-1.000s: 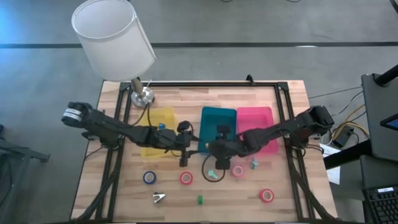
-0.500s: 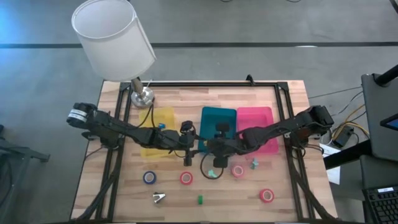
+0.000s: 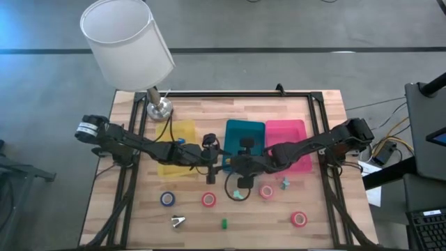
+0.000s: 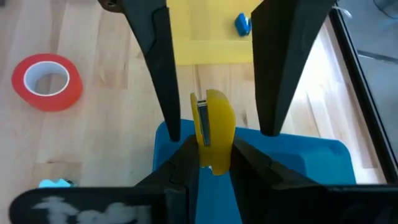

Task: Pick and place Stapler, Stapler remover, tape
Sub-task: Put the yellow stapler into the yellow bin

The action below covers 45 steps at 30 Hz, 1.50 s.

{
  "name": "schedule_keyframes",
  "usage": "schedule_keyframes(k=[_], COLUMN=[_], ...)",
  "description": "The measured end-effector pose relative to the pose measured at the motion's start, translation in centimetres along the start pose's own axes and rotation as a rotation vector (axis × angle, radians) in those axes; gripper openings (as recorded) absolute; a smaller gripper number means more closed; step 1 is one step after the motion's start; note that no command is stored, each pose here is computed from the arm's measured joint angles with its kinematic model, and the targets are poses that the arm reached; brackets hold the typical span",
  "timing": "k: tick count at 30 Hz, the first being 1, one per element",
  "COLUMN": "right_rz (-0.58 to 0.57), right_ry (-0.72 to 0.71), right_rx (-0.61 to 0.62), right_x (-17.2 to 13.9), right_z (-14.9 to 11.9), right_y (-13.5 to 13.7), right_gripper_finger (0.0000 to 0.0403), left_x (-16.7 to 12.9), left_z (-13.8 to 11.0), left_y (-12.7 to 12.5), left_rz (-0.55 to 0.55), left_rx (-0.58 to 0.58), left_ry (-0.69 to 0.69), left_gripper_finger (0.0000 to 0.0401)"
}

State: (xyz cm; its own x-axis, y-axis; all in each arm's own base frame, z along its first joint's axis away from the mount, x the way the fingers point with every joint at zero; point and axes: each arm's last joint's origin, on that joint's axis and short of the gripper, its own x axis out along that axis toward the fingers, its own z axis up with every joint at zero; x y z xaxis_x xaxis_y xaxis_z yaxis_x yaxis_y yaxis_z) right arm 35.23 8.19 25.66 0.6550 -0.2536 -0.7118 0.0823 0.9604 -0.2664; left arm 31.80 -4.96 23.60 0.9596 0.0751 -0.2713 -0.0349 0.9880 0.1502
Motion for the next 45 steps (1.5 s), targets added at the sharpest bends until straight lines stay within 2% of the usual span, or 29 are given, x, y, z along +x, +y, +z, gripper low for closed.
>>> schedule_keyframes(k=[10, 21, 26, 33, 45], right_rz=[0.0, -0.001, -0.001, 0.0, 0.0], right_ry=[-0.001, -0.004, -0.005, -0.005, -0.009], right_rx=[0.004, 0.008, 0.008, 0.004, -0.02], right_x=[0.0, 0.0, -0.01, -0.02, -0.04], right_z=[0.01, 0.05, 0.05, 0.06, 0.09], right_y=[0.0, -0.03, -0.03, -0.02, -0.01], right_gripper_finger=[0.0073, 0.0075, 0.0076, 0.0073, 0.0102], left_x=[-0.01, -0.02, -0.02, -0.03, -0.02], left_z=[-0.1, -0.18, -0.19, -0.18, -0.16], left_y=[-0.02, -0.05, -0.05, -0.04, -0.01], left_rz=[-0.001, -0.003, -0.003, -0.001, 0.002], left_rx=[0.029, 0.032, 0.035, 0.049, 0.047], left_ry=[0.011, 0.019, 0.019, 0.019, 0.018], left_gripper_finger=[0.0204, 0.0119, 0.0096, 0.0094, 0.0093])
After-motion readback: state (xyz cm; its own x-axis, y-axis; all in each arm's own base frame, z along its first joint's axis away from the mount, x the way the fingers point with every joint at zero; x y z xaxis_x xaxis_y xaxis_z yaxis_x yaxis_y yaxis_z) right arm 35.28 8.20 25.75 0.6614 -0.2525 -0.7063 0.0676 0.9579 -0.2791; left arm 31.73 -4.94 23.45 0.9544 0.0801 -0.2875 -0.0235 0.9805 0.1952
